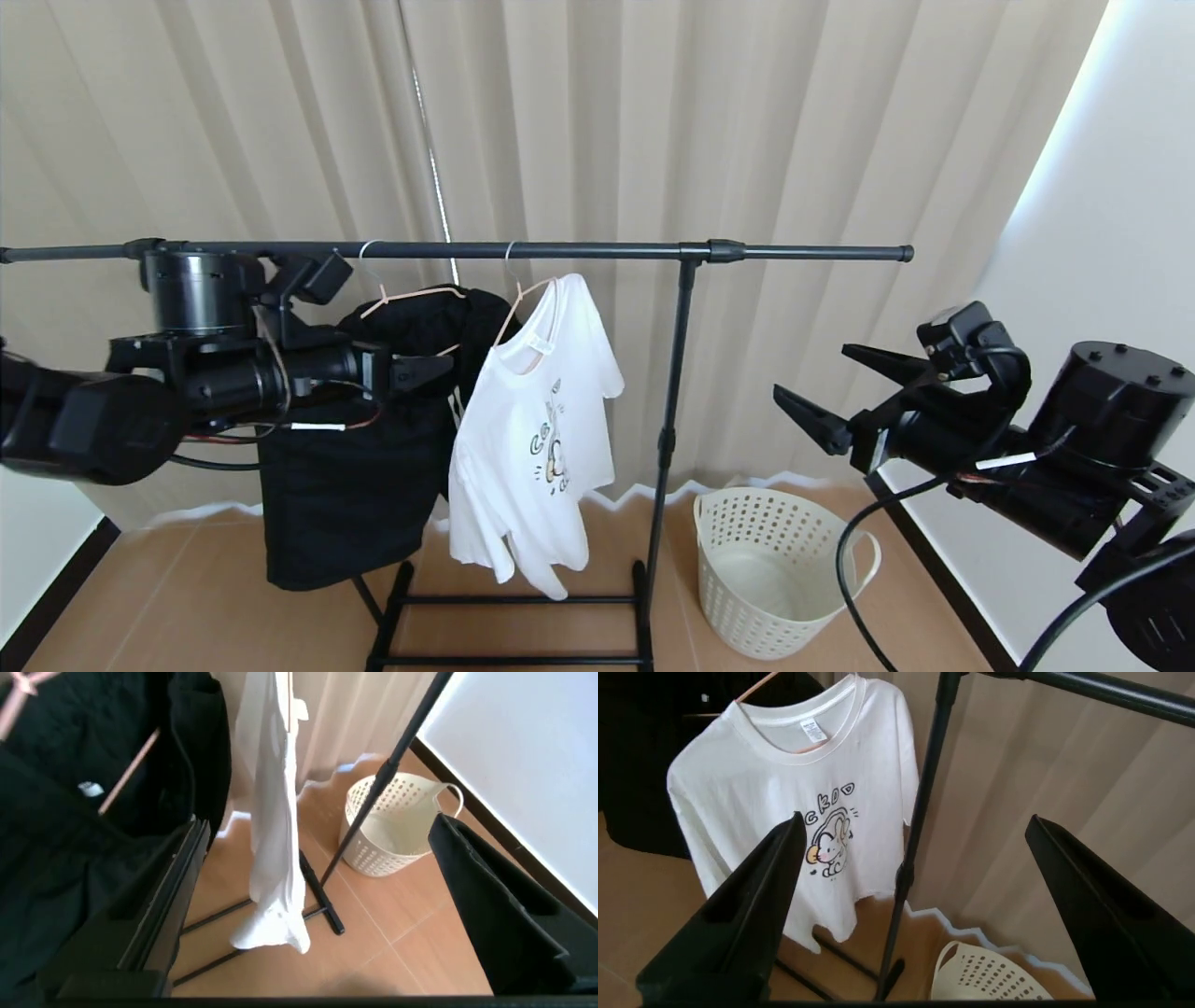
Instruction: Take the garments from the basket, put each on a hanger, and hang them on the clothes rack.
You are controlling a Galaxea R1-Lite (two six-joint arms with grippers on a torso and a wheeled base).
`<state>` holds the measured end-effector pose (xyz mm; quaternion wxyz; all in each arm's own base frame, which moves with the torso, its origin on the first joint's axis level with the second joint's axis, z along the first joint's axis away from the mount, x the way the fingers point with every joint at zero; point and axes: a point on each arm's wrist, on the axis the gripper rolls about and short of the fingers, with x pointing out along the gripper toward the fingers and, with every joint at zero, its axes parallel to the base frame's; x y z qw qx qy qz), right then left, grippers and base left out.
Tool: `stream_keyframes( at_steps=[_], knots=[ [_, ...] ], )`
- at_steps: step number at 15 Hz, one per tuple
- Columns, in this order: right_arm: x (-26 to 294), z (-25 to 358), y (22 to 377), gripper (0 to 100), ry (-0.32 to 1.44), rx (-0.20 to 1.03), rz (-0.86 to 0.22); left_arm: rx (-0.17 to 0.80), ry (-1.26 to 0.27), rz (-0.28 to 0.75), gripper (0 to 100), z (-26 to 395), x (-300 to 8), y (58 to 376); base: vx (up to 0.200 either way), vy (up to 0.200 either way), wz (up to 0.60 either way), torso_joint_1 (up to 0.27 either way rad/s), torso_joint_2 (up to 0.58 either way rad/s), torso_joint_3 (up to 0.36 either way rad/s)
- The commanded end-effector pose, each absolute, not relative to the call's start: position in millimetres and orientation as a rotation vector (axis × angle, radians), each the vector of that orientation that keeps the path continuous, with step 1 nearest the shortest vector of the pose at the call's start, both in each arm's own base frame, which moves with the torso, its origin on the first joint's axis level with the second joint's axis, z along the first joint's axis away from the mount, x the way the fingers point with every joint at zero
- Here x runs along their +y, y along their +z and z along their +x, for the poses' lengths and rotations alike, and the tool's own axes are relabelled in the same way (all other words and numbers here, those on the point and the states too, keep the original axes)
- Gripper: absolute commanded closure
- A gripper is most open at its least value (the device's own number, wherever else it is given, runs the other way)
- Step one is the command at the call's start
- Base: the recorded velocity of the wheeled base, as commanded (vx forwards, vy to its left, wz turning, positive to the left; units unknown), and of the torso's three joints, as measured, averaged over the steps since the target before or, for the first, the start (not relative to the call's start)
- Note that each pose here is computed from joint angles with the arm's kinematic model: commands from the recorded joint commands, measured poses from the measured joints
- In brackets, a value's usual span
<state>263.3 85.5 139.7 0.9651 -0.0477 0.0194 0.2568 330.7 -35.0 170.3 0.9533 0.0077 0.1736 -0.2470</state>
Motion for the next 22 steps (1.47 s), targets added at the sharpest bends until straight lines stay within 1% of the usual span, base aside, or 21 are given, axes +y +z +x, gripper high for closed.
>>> stream_keyframes(
  at_steps=[1,2,3,4,6,8,10,11,12,13,14,15,16,17,21,22],
  knots=[
    [78,243,158,0,0.483,-0.011,-0.095,0.224,-0.468,0.037,0,267,-21,201,0.0,0.0,0.0,0.0,0.0,0.0],
    [77,240,161,0,0.468,-0.02,-0.095,0.215,-0.466,0.037,0,260,-20,203,0.0,0.0,0.0,0.0,0.0,0.0],
    [73,224,166,0,0.433,-0.01,-0.096,0.191,-0.464,0.041,0,233,-19,207,0.0,0.0,0.0,0.0,0.0,0.0],
    [67,203,158,0,0.433,0.018,-0.11,0.177,-0.459,0.045,0,210,-17,206,0.0,0.0,0.0,0.0,0.0,0.0],
    [67,163,159,0,0.461,-0.01,-0.145,0.158,-0.462,0.051,0,161,-15,195,0.0,0.0,0.0,0.0,0.0,0.0],
    [60,137,153,0,0.404,0.01,-0.151,0.17,-0.462,0.048,0,133,-14,179,0.0,0.0,0.0,0.0,0.0,0.0],
    [51,110,141,0,0.418,0.037,-0.153,0.188,-0.463,0.046,0,108,-13,159,0.0,0.0,0.0,0.0,0.0,0.0],
    [48,103,138,0,0.42,0.041,-0.156,0.19,-0.461,0.044,0,100,-12,153,0.0,0.0,0.0,0.0,0.0,0.0],
    [41,87,136,0,0.421,0.067,-0.154,0.195,-0.453,0.034,0,78,-11,136,0.0,0.0,0.0,0.0,0.0,0.0],
    [35,76,134,0,0.421,0.082,-0.158,0.192,-0.436,0.031,0,68,-10,127,0.0,0.0,0.0,0.0,0.0,0.0],
    [26,55,126,0,0.423,0.113,-0.167,0.188,-0.397,0.027,0,52,-8,118,0.0,0.0,0.0,0.0,0.0,0.0],
    [23,49,122,0,0.423,0.13,-0.169,0.197,-0.39,0.017,0,48,-7,116,0.0,0.0,0.0,0.0,0.0,0.0],
    [14,33,110,0,0.414,0.177,-0.18,0.242,-0.396,-0.017,0,34,-8,106,0.0,0.0,0.0,0.0,0.0,0.0],
    [9,23,102,0,0.397,0.2,-0.183,0.269,-0.412,-0.022,0,28,-9,102,0.0,0.0,0.0,0.0,0.0,0.0],
    [1,3,88,0,0.323,0.194,-0.162,0.326,-0.457,-0.033,0,18,-10,91,0.0,0.0,0.0,0.0,0.0,0.0],
    [-1,-1,84,0,0.306,0.193,-0.145,0.363,-0.47,-0.047,0,16,-10,89,0.0,0.0,0.0,0.0,0.0,0.0]
  ],
)
